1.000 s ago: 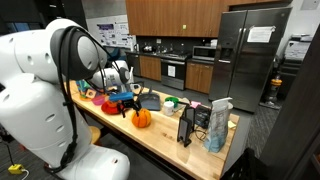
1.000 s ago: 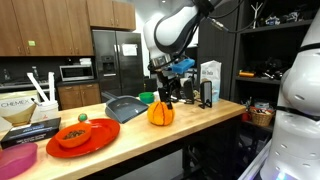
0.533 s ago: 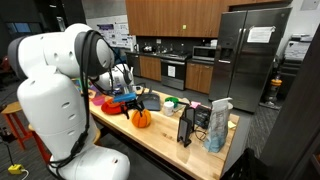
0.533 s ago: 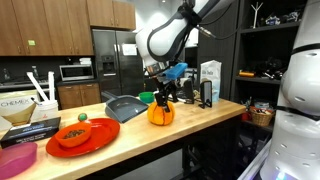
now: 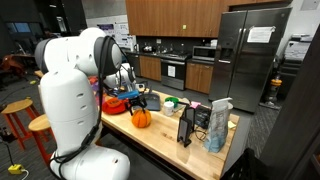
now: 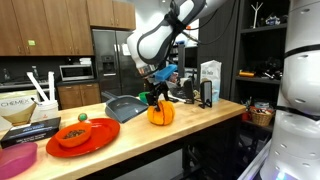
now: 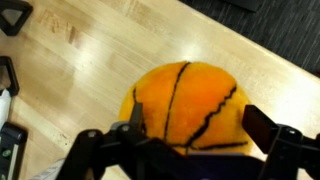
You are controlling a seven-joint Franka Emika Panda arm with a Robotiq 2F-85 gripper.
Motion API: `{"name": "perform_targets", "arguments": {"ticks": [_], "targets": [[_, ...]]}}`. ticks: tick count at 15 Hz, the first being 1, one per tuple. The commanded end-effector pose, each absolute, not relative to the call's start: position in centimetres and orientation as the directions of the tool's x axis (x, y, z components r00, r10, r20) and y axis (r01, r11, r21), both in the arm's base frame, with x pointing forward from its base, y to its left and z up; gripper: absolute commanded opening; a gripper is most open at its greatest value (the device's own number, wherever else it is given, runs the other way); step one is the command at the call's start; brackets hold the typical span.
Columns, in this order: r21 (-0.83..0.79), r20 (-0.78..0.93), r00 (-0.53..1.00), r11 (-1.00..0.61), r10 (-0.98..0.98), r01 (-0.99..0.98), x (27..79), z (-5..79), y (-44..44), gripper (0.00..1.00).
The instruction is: Push the basketball onto the dust pan
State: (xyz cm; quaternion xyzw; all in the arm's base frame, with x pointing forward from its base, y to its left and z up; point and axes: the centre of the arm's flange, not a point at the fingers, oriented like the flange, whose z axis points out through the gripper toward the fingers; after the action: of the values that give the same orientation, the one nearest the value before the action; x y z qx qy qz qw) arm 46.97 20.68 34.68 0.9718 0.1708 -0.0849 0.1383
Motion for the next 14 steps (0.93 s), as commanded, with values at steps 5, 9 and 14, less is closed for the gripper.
{"name": "perform_targets", "arguments": {"ticks": [5,9,14], "targets": [[0.21,-0.094,0.949,-0.925,0.301,0.315,50.4,38.5,23.4,1.0],[0.216,-0.083,0.946,-0.921,0.314,0.324,50.0,38.2,23.2,1.0],[0.233,-0.144,0.948,-0.921,0.285,0.313,48.1,39.2,21.7,1.0]]}}
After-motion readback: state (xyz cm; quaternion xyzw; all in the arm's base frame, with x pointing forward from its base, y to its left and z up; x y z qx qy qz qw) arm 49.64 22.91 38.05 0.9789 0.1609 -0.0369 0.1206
